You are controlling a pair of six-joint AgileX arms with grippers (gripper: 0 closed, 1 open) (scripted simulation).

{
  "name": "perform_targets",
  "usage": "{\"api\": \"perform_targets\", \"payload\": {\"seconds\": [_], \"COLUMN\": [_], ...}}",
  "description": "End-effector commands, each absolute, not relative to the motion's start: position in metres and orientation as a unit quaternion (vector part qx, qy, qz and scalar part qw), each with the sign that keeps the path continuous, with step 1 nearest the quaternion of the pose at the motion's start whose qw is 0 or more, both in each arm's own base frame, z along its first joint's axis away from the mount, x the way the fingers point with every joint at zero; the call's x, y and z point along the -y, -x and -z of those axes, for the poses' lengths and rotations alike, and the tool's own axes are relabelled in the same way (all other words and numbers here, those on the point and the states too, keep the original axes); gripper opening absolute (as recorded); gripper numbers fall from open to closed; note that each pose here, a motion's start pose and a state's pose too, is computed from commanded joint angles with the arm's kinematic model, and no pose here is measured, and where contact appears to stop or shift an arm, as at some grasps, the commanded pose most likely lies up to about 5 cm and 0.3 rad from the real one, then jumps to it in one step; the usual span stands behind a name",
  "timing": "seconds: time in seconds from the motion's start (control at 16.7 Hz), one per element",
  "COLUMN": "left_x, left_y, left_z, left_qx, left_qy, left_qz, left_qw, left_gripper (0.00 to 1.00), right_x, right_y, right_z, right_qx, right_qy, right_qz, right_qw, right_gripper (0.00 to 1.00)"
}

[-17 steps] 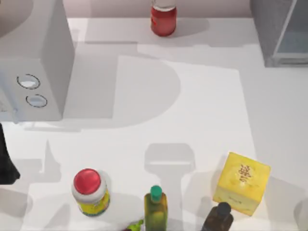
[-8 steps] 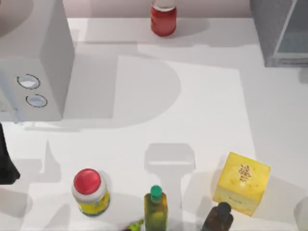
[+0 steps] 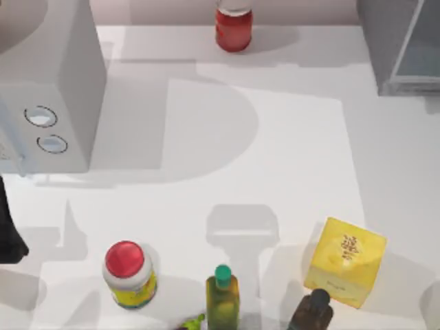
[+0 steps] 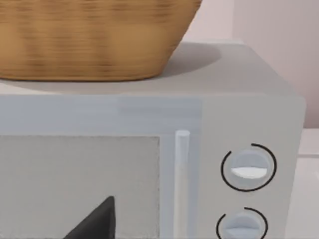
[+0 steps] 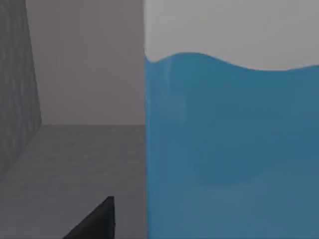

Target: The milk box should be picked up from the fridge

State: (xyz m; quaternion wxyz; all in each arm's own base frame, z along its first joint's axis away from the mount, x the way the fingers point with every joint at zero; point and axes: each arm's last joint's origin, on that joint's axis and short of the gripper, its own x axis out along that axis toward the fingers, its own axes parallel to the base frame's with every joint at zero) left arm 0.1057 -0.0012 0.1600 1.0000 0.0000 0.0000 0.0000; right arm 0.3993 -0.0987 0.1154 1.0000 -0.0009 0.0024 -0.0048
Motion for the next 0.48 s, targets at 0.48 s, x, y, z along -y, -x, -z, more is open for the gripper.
{"api": "perform_targets", "payload": {"seconds": [0.48], "left_x": [0.001], "left_y": [-0.106], "left_z": [-0.16], "left_qx": [0.0], "left_qy": [0.0], "left_qz": [0.0], "left_qw": [1.0], "left_gripper": [1.0], "right_x": [0.098], "right_y": [-0.443], "right_z": [-0.118], "right_qx": [0.0], "right_qy": [0.002], "right_qz": [0.005], "right_qw": [1.0], "right_gripper": [1.0]}}
